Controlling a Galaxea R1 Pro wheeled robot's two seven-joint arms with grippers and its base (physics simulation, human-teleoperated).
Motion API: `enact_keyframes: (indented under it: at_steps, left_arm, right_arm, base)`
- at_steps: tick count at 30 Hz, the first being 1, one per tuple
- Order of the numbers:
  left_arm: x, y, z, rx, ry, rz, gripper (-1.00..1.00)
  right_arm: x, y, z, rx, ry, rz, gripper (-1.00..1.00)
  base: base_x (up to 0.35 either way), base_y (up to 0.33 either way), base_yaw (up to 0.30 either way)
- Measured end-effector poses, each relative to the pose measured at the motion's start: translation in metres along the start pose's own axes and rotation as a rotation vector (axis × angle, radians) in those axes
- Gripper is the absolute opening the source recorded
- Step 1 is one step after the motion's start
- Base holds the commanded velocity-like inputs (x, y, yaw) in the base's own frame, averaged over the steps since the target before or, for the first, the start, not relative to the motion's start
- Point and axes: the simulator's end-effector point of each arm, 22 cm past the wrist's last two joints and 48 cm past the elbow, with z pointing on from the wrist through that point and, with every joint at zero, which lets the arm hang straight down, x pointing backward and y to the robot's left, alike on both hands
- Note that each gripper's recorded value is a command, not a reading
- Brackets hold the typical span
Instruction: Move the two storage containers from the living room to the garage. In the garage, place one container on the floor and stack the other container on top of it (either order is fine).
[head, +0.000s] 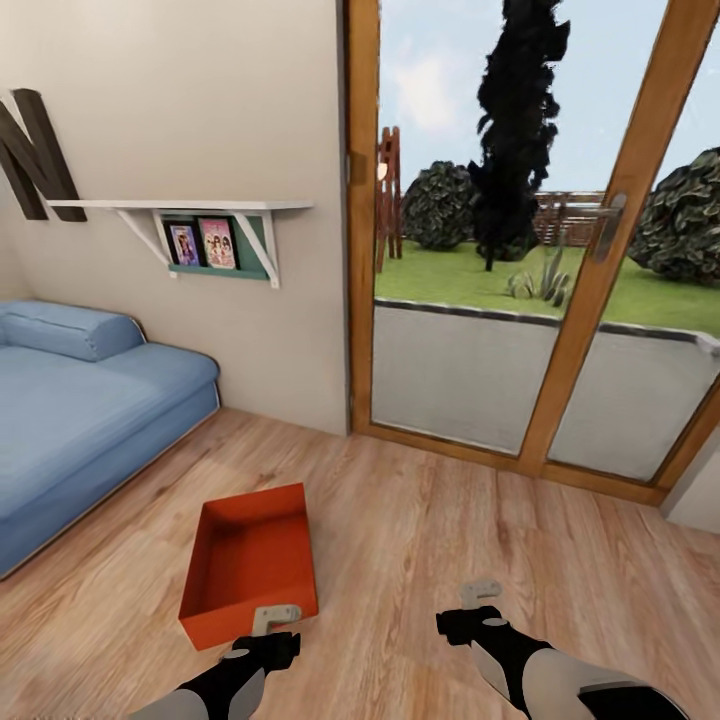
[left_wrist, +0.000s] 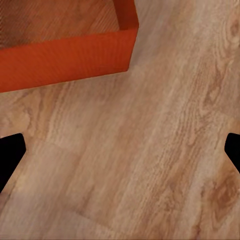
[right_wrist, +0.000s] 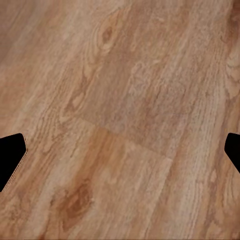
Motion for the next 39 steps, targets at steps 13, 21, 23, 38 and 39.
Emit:
enact_keyframes:
  at_steps: [13, 21, 23, 38, 39]
  left_arm:
    - [0.0, -0.0001, 0.0001, 0.0, 0.0, 0.0, 1.0]
    - [-0.0001, -0.0001, -0.0002, 0.0, 0.0, 0.0, 1.0]
    - [-0.0001, -0.0001, -0.0003, 0.0, 0.0, 0.0, 1.0]
    - [-0.0001, -0.0001, -0.0001, 0.0, 0.0, 0.0, 1.0]
    - [-0.0001, -0.0001, -0.0001, 0.0, 0.0, 0.0, 1.0]
  right_arm:
    - [0.0, -0.0001, 0.0, 0.0, 0.0, 0.0, 1.0]
    - [-0.0001, 0.0, -0.0002, -0.001, -0.001, 0.0, 1.0]
    - [-0.0001, 0.0, -0.0003, -0.001, -0.001, 0.0, 1.0]
    - [-0.0001, 0.0, -0.0002, 0.0, 0.0, 0.0, 1.0]
    - [0.0, 0.0001, -0.0001, -0.001, 0.0, 0.0, 1.0]
  base:
    - [0.007, 0.002, 0.23]
    - [0.128, 0.0, 0.026]
    - [0.286, 0.0, 0.005]
    - [0.288, 0.0, 0.017]
    - [0.086, 0.0, 0.178]
